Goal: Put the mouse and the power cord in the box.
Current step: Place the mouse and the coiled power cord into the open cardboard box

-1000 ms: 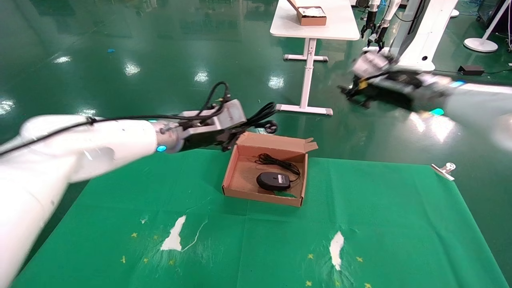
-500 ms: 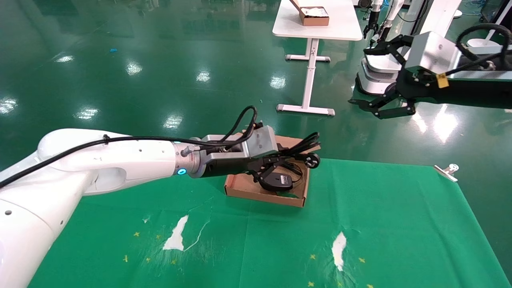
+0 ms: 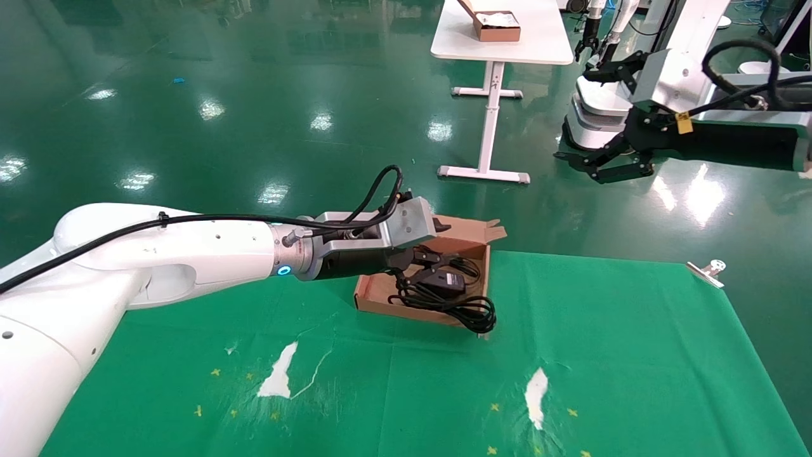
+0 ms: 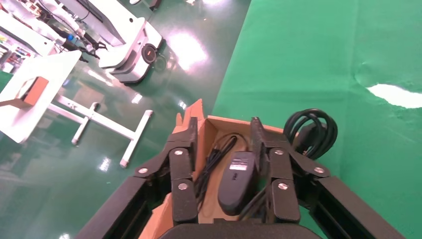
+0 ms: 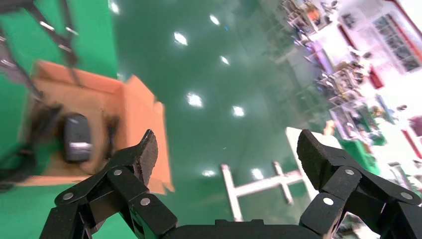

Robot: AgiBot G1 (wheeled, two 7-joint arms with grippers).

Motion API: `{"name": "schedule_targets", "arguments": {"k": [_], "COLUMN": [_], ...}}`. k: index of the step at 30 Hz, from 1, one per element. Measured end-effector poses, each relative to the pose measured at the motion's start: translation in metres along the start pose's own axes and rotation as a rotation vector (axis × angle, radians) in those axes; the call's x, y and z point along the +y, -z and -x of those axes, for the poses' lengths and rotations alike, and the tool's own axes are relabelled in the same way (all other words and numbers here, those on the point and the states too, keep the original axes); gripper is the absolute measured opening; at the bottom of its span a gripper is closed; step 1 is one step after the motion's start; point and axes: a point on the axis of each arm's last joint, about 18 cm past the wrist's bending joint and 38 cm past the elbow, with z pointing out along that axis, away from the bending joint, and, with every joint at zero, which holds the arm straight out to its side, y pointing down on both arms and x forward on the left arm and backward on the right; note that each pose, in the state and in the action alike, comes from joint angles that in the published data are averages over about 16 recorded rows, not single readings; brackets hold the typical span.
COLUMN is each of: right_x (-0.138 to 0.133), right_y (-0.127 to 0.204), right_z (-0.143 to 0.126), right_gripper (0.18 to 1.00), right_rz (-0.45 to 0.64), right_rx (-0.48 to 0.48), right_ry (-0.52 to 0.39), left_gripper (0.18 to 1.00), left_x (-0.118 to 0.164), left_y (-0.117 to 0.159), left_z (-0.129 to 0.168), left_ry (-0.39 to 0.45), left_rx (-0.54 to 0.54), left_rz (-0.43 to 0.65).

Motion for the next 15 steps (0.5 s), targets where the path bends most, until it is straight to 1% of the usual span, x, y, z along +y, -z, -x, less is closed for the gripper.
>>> {"name": "schedule_targets", "arguments": {"k": [6, 15], "right_x": [0.0, -0.004], "right_y": [0.001, 0.009], "right_z": [0.013, 0.041], "right_gripper": [1.0, 1.001], "right_rz": [-0.044, -0.13], "right_rx": [-0.01, -0.046], "right_ry": [-0.054, -0.158], "left_gripper": [0.488, 0.696], "left_x": [0.005, 0.014], "left_y": [0.013, 0.047], "left_z": [-0.005, -0.016], "left_ry": [0.063, 0.192], "left_rx": [-0.002, -0.004], "left_rz": [-0.044, -0.146]}}
